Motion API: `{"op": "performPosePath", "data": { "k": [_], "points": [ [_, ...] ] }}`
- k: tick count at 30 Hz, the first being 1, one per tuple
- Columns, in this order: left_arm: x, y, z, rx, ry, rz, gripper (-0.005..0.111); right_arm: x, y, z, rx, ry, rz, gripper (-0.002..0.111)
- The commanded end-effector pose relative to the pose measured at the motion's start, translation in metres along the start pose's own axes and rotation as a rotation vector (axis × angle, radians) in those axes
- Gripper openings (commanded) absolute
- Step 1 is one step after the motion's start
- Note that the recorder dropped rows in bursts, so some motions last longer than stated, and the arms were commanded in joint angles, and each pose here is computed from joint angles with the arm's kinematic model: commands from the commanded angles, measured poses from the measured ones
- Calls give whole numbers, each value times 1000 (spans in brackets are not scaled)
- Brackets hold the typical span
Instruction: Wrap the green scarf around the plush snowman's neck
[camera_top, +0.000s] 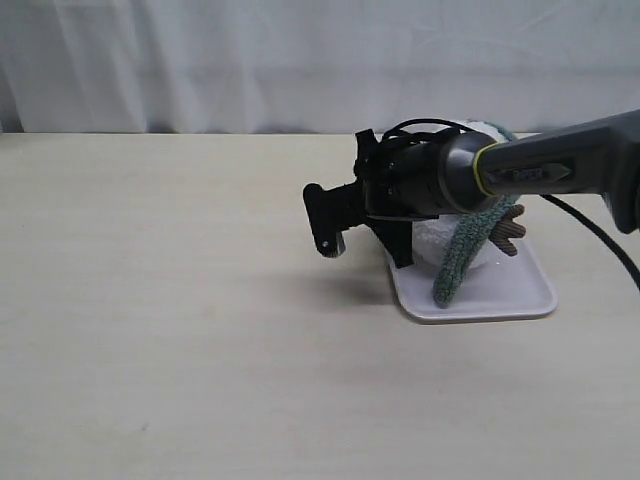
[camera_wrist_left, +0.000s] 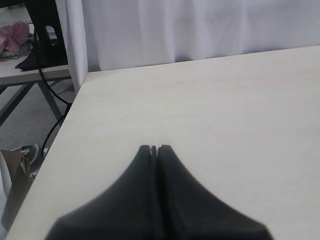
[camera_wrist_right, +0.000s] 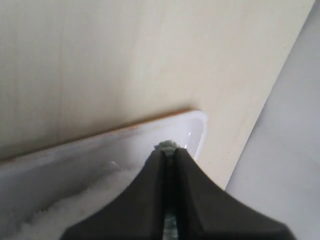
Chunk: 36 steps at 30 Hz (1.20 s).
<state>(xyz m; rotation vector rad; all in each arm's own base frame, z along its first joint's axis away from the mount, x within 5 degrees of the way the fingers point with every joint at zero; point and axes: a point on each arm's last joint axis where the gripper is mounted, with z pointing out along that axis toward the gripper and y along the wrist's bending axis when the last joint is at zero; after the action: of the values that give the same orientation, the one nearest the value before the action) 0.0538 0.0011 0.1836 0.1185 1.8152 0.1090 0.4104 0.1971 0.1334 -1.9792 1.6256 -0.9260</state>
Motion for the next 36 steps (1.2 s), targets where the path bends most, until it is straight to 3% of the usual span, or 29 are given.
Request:
{"op": "performPosePath", "data": {
  "k": [1, 6, 16, 36],
  "points": [
    [-1, 0, 0, -2, -13, -4, 0, -3, -17, -16, 67, -94, 104, 4],
    [0, 0, 0, -2, -10, -4, 0, -8, -25, -25, 88, -191, 209, 4],
    [0, 0, 0, -2, -10, -4, 0, -8, -10, -20, 2, -174, 296, 4],
    [-1, 0, 0, -2, -12, -4, 0, -6, 12, -14, -161, -116, 337, 4]
  ]
}}
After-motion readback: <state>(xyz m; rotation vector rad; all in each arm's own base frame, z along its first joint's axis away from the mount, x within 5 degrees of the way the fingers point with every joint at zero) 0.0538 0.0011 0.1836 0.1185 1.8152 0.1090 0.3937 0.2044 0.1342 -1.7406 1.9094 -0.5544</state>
